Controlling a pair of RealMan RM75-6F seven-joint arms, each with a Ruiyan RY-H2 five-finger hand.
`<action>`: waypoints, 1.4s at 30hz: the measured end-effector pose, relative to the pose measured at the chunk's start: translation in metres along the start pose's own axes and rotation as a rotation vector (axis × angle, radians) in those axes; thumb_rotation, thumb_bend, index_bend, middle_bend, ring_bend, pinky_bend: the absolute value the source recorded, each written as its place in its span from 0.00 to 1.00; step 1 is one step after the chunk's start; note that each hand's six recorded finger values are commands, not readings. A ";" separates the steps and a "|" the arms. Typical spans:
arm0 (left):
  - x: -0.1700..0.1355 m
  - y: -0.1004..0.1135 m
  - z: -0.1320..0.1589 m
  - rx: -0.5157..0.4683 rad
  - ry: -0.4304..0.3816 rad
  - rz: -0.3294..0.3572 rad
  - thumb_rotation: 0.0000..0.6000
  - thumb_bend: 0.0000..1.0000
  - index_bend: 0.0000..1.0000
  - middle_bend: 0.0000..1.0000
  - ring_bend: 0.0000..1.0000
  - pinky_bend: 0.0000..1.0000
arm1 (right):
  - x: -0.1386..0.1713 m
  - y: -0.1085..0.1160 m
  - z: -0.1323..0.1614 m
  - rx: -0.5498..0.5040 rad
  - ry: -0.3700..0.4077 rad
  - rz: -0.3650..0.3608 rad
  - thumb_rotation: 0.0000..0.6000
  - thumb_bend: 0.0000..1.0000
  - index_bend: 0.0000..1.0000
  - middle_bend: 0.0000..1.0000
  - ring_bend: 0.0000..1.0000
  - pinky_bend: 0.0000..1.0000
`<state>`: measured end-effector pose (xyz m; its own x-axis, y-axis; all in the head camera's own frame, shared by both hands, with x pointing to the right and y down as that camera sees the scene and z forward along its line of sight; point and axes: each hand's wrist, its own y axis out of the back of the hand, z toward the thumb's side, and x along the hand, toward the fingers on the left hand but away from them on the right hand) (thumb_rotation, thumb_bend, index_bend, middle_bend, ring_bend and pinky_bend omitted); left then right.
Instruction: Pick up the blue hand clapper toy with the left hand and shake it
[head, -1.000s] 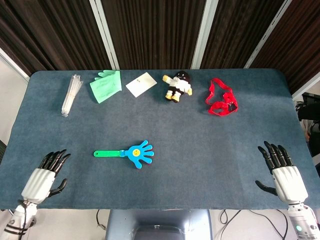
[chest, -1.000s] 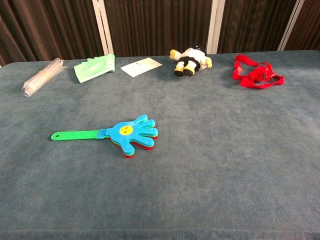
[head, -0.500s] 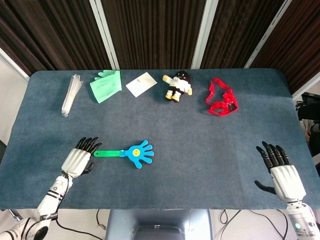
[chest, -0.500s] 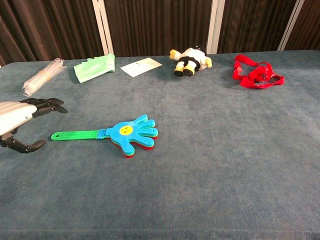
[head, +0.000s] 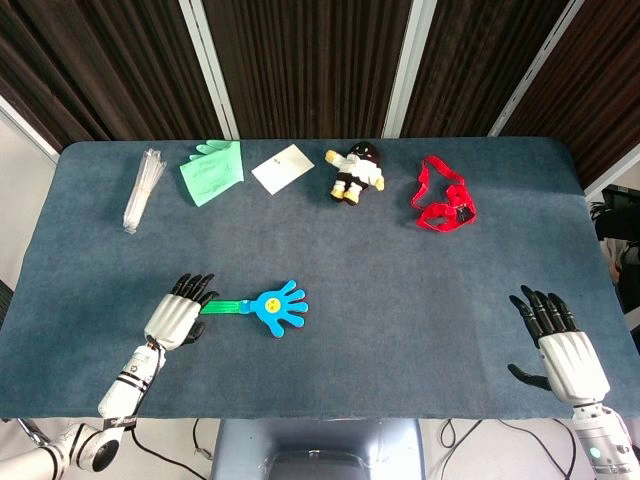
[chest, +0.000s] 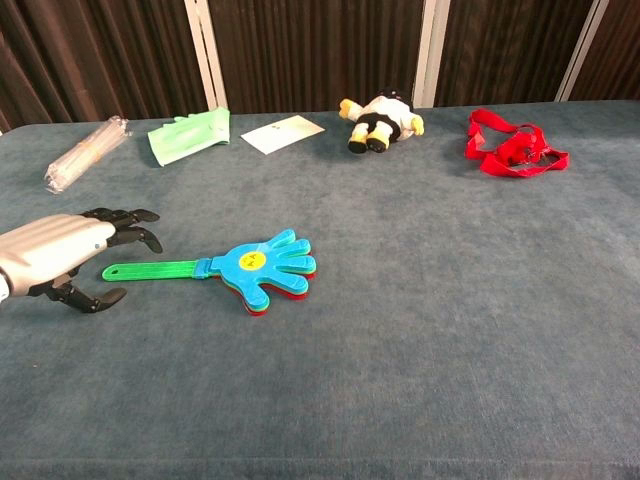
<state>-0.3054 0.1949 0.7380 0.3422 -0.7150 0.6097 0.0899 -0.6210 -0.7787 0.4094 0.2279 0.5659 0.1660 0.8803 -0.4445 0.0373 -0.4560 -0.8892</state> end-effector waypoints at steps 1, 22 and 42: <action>0.001 0.000 0.002 -0.005 -0.003 0.006 1.00 0.43 0.27 0.00 0.00 0.05 | 0.000 0.000 0.000 -0.001 -0.001 0.000 1.00 0.15 0.00 0.00 0.00 0.00; 0.021 -0.008 0.016 0.006 -0.005 0.031 1.00 0.43 0.42 0.00 0.00 0.09 | 0.004 0.008 -0.003 -0.021 -0.006 -0.005 1.00 0.15 0.00 0.00 0.00 0.00; 0.023 -0.009 0.017 -0.038 -0.004 0.056 1.00 0.43 0.63 0.61 0.39 0.41 | 0.004 0.010 -0.004 -0.023 -0.006 -0.010 1.00 0.15 0.00 0.00 0.00 0.00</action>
<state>-0.2831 0.1899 0.7566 0.3495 -0.7476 0.5648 0.0352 -0.5919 -0.8052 0.4142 0.2266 0.5558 0.1592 0.8858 -0.4359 0.0618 -0.4497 -0.8911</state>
